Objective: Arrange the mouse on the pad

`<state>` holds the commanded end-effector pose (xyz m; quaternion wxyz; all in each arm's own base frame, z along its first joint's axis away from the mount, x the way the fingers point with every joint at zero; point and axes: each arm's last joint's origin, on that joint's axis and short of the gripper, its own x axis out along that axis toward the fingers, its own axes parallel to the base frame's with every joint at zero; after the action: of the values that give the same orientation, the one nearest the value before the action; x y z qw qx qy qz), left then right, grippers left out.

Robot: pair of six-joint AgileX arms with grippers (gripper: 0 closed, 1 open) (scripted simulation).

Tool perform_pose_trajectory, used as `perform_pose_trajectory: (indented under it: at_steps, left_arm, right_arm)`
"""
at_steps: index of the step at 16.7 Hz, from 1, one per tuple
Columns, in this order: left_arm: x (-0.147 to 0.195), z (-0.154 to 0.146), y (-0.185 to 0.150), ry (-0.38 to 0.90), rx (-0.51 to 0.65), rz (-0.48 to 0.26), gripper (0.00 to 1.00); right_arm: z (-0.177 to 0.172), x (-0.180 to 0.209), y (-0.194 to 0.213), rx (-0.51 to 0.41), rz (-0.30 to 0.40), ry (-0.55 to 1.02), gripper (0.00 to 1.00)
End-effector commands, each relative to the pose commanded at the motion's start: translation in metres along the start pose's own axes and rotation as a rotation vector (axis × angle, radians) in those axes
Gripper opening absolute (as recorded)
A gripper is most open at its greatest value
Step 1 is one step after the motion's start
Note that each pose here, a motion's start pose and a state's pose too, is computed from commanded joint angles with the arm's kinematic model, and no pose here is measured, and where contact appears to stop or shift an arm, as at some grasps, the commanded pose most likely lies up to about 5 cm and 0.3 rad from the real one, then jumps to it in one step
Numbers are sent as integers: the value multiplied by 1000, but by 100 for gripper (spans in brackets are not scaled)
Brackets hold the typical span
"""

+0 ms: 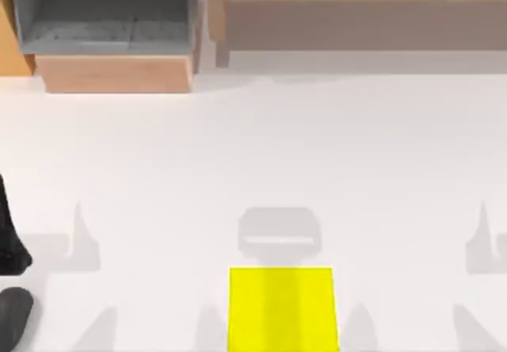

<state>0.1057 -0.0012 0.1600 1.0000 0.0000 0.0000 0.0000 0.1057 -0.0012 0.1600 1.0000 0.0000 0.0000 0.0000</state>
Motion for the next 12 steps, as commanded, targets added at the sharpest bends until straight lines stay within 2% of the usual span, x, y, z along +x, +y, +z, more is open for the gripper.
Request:
perform_pose_trajectory:
  at_steps: [3, 6, 9, 12]
  left_arm:
    - [0, 2, 0, 14, 2, 1, 100]
    - [2, 12, 0, 125, 13, 0, 100]
    - [10, 24, 0, 359, 31, -7, 100]
    - [26, 31, 0, 685, 50, -23, 100]
  right_arm:
    - [0, 0, 0, 0, 0, 0, 100]
    - [0, 0, 0, 0, 0, 0, 100]
    - [0, 0, 0, 0, 0, 0, 100]
    - [0, 0, 0, 0, 0, 0, 100]
